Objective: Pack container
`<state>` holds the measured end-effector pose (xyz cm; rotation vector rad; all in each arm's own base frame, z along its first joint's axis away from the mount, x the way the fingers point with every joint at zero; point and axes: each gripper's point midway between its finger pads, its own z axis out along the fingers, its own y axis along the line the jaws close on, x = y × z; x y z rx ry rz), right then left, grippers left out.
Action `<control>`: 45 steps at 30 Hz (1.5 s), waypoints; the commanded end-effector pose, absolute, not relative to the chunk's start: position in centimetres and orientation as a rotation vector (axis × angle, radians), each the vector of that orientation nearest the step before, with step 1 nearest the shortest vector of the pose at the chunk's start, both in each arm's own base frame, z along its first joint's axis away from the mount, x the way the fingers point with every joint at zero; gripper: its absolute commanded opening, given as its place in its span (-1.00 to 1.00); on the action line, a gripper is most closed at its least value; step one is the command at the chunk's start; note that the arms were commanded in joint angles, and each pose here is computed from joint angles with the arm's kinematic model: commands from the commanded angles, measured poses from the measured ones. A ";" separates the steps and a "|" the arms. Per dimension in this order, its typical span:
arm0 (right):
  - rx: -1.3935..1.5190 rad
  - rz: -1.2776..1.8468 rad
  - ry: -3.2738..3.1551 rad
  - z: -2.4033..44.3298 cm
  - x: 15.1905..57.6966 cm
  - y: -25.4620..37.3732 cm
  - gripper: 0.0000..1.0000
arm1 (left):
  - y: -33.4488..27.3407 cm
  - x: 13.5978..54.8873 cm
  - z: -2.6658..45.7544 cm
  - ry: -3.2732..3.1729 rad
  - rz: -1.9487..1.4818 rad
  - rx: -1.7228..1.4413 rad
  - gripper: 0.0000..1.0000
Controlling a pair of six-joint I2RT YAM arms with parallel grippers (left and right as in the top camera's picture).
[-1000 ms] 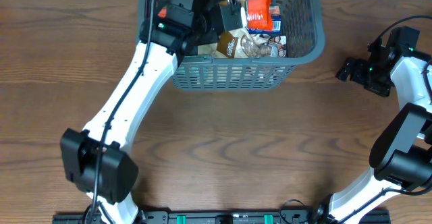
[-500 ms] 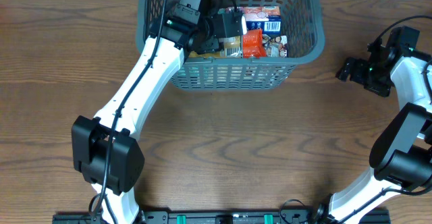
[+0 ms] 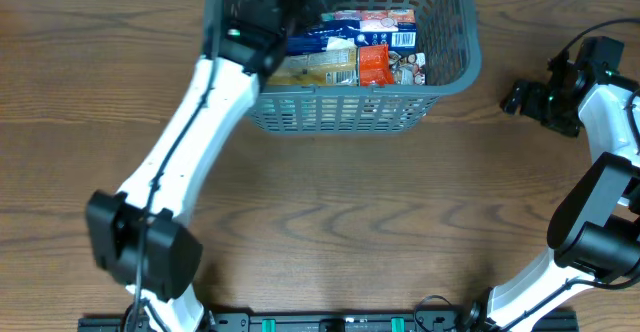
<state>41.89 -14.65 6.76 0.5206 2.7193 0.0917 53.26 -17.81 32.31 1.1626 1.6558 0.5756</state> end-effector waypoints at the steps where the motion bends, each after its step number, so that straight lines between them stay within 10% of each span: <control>1: 0.491 0.082 2.682 7.1 42.8 -14.9 0.99 | -10.1 53.3 37.5 1.756 0.600 0.770 0.81; 18: 0.288 -0.157 2.062 28.3 54.7 -17.4 0.99 | 17.1 48.1 35.4 1.995 0.355 -0.419 0.98; 45: 0.383 -0.254 2.176 26.1 34.3 -9.6 0.99 | 8.5 26.9 26.2 1.884 0.169 -0.364 0.98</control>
